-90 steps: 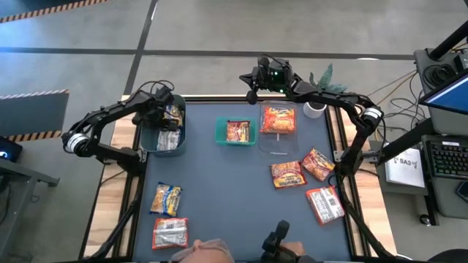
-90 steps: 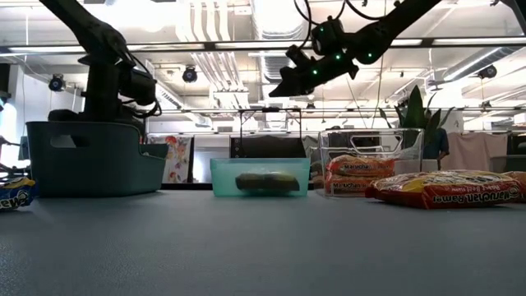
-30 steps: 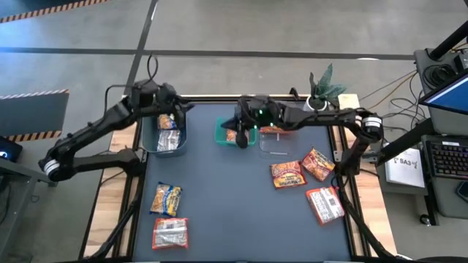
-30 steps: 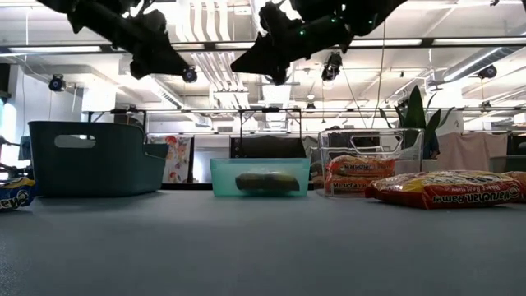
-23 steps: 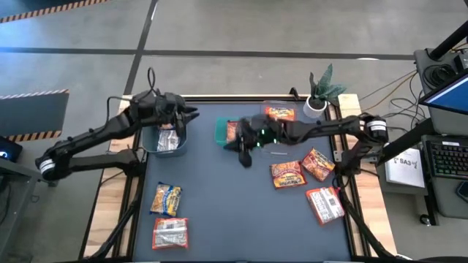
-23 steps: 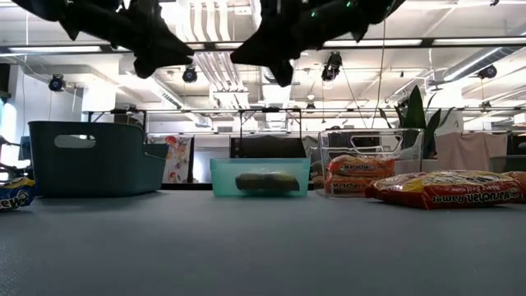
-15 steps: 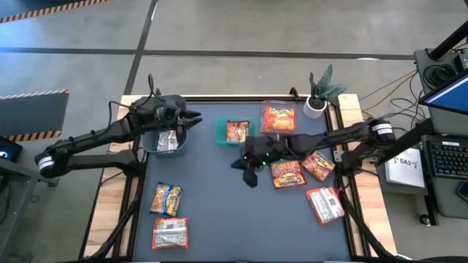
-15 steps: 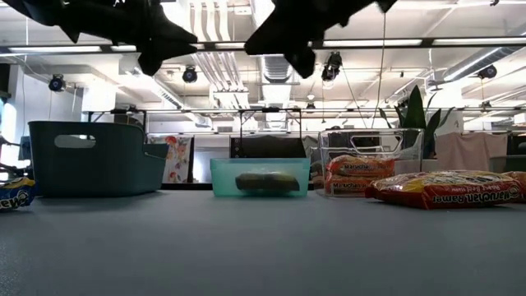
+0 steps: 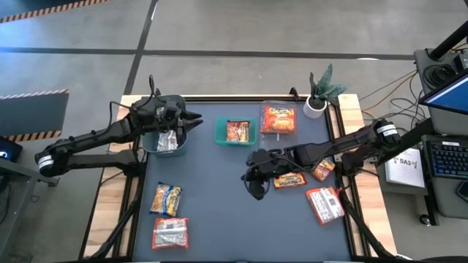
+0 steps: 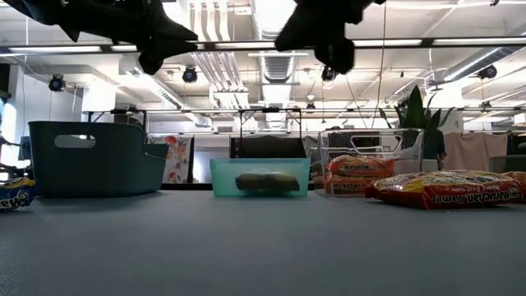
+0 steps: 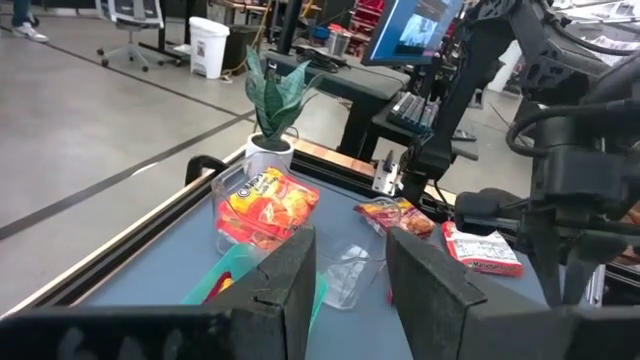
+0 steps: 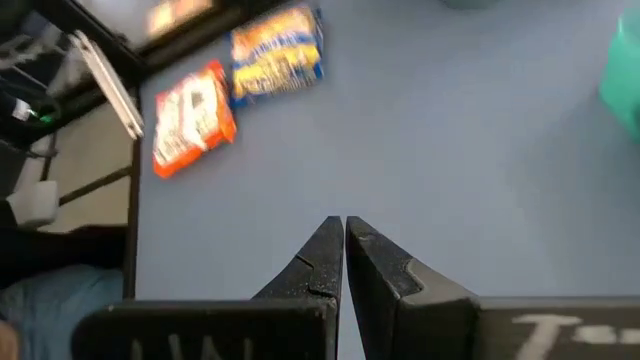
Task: Sort Maruchan noodles
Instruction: Put the left red noodle pack into the light blue bin
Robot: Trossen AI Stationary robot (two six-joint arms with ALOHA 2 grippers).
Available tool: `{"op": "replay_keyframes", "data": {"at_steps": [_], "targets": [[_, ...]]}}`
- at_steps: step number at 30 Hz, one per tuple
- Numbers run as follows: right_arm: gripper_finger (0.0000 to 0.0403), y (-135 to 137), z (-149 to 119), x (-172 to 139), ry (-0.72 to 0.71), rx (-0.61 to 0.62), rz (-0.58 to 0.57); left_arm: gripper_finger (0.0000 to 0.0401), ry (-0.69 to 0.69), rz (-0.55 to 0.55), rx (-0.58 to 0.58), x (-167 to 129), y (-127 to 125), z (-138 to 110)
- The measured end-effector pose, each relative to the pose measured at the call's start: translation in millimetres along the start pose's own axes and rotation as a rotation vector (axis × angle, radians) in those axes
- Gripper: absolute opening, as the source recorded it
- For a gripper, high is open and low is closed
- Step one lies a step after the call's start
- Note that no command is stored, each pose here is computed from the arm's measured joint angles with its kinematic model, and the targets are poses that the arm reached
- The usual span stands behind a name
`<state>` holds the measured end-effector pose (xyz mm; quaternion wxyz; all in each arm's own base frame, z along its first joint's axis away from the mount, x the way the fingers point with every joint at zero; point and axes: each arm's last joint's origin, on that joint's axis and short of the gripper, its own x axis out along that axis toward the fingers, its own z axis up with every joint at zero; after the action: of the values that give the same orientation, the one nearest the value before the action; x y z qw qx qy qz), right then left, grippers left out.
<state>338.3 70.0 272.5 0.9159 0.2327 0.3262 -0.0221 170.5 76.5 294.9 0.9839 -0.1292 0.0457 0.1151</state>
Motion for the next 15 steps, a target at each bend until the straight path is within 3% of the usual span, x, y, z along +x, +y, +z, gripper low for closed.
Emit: {"op": "replay_keyframes", "data": {"at_steps": [9,15], "targets": [[0.0009,1.2,-24.7,-3.6,0.183,0.190,-0.101,0.0107,0.002,-0.006,-0.004,0.3,-1.0,-0.4],[0.0009,6.7,-41.6,-16.4,0.302,0.257,-0.162,0.0107,-0.036,-0.068,0.000,4.4,-11.0,1.8]]}}
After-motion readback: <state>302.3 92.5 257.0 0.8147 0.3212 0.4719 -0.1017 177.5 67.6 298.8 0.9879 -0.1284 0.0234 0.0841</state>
